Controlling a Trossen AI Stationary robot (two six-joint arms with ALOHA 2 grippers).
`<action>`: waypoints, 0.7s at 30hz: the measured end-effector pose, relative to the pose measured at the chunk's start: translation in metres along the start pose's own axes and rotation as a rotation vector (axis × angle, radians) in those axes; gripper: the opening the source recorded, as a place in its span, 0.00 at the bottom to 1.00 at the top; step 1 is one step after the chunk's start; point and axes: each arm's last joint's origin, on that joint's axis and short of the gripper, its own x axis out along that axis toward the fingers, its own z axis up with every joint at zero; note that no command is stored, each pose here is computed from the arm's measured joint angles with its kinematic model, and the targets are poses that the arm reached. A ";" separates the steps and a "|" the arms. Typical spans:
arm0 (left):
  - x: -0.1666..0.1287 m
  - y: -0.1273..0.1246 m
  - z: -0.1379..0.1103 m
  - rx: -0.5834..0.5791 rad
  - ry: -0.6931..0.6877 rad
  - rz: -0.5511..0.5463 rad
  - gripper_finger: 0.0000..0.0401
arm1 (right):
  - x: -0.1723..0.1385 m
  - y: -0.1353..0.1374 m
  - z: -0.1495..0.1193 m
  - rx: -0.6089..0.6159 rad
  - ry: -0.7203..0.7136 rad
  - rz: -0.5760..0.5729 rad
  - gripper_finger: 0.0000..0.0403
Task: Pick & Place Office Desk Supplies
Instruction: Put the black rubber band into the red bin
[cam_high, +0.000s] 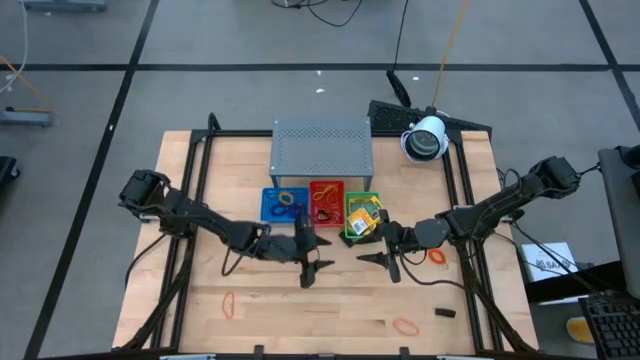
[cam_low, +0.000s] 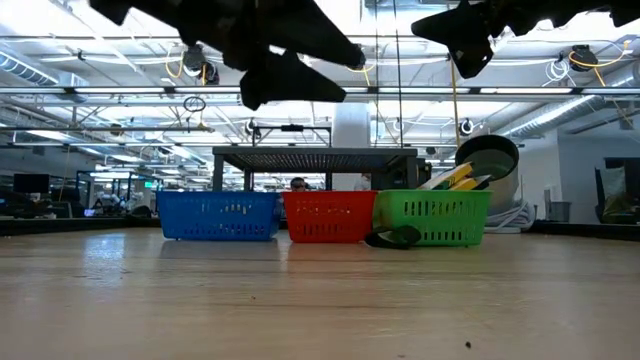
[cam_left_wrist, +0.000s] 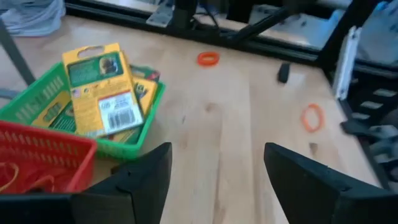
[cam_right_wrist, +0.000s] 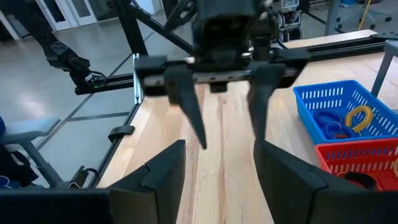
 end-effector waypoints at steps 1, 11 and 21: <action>0.002 -0.004 -0.004 0.006 -0.005 0.015 0.64 | 0.000 0.000 0.000 0.000 0.001 0.000 0.45; 0.044 -0.008 -0.060 -0.071 -0.071 0.199 0.64 | 0.000 0.000 -0.001 -0.001 0.006 -0.002 0.45; 0.066 0.023 -0.078 -0.158 -0.041 0.294 0.64 | 0.000 0.000 -0.001 -0.002 0.006 -0.002 0.45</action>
